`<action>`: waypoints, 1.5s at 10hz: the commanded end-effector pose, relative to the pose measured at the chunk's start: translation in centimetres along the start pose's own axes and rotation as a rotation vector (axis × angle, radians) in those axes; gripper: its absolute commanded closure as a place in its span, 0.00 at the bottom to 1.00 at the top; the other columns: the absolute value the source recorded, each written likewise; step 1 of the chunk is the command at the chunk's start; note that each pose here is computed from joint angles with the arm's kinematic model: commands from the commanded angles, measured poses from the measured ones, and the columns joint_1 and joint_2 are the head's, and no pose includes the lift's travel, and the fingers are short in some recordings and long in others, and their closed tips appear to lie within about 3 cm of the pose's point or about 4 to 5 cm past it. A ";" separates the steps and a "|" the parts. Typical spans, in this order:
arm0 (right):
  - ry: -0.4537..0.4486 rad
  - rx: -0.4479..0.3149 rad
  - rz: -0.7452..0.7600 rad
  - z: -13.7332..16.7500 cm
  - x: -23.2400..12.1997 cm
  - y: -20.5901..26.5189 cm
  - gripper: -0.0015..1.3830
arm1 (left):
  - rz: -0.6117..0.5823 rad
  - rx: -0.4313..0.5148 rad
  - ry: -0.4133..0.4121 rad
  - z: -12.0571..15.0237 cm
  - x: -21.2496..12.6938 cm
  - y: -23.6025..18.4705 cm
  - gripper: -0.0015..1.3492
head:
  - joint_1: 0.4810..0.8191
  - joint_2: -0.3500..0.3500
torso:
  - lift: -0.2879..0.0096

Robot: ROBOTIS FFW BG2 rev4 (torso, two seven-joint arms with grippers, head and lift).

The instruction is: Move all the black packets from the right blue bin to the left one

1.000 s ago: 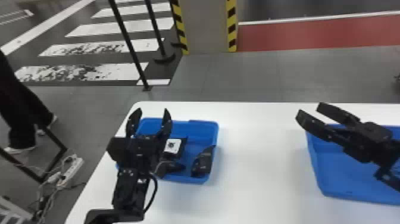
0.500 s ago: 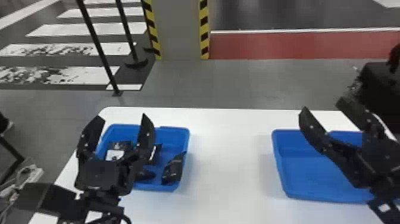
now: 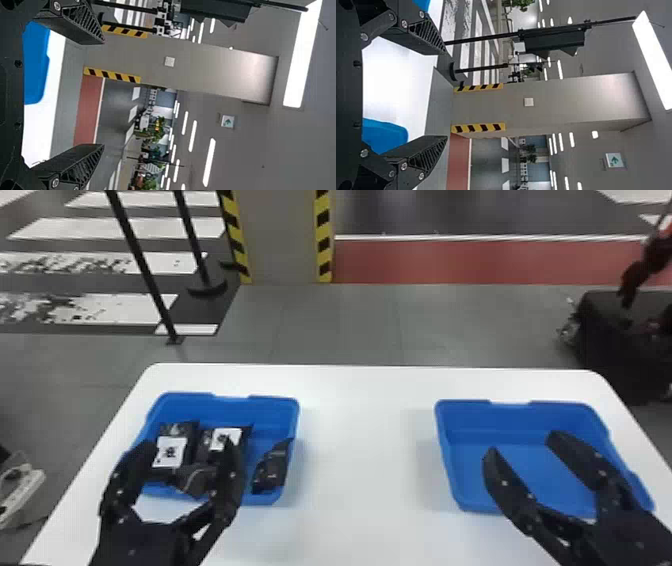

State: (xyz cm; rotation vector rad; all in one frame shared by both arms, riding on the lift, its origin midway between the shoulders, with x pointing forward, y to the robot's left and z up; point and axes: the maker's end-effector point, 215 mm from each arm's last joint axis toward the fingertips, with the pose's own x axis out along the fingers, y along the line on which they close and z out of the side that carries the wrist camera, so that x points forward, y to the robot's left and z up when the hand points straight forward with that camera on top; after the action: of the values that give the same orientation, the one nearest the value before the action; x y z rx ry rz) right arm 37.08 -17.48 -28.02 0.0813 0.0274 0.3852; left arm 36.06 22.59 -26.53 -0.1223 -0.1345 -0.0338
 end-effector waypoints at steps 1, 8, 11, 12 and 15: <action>0.086 -0.003 0.002 -2.1 -1.7 0.8 0.21 | 0.025 0.121 0.098 -2.5 -1.4 2.2 0.08 | 0.63 0.61 | 0.60; 0.187 -0.006 0.010 -4.5 -4.2 1.8 0.21 | 0.053 0.222 0.129 -4.2 -3.9 5.0 0.08 | 0.63 0.76 | 0.60; 0.183 -0.010 0.011 -4.3 -4.2 1.9 0.21 | 0.054 0.206 0.137 -4.6 -3.9 4.9 0.08 | 0.63 0.76 | 0.60; 0.178 -0.012 0.008 -4.2 -4.1 1.8 0.21 | 0.050 0.191 0.142 -4.8 -3.9 4.5 0.08 | 0.63 0.76 | 0.60; 0.171 -0.013 0.010 -3.8 -4.1 1.9 0.21 | 0.047 0.180 0.141 -4.9 -3.8 4.1 0.08 | 0.63 0.74 | 0.60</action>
State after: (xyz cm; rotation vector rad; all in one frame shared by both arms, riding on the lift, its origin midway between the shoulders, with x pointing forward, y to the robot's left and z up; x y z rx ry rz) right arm 32.45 -16.99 -31.59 0.0344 0.1926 0.4011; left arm 33.10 26.19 -32.35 0.0595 0.0076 0.0148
